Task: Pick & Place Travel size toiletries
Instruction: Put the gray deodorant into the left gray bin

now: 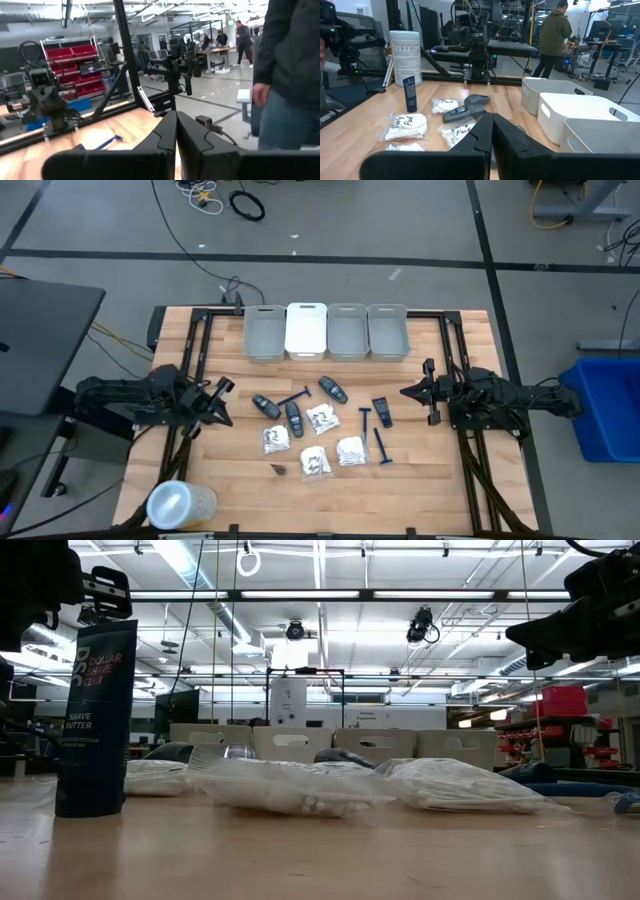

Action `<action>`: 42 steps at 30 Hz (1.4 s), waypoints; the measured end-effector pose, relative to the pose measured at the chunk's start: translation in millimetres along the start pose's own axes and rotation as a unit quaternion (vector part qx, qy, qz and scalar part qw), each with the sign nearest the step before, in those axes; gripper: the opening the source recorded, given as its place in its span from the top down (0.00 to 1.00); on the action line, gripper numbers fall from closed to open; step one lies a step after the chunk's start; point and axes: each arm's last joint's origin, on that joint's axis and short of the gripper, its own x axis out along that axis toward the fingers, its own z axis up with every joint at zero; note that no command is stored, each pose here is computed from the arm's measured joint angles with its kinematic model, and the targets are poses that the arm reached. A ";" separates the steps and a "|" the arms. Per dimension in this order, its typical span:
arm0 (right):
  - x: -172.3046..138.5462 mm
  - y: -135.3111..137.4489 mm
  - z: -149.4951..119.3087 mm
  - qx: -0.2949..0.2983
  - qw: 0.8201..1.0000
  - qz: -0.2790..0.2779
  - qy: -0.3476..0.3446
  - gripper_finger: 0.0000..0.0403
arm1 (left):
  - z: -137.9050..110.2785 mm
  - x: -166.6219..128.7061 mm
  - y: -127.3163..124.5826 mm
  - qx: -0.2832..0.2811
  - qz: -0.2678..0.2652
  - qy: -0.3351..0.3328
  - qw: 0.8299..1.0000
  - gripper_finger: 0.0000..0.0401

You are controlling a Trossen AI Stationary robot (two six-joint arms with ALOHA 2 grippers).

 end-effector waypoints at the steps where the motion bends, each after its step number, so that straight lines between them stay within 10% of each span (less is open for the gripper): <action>1: 0.0 0.0 -0.1 0.000 1.000 0.000 0.000 0.97 | 0.6 0.0 0.0 -0.005 0.000 -0.003 1.000 0.96; 42: 0.0 0.0 -0.1 0.000 1.000 0.000 0.000 0.97 | 115.1 37.6 42.0 -0.043 0.183 -0.016 0.982 0.98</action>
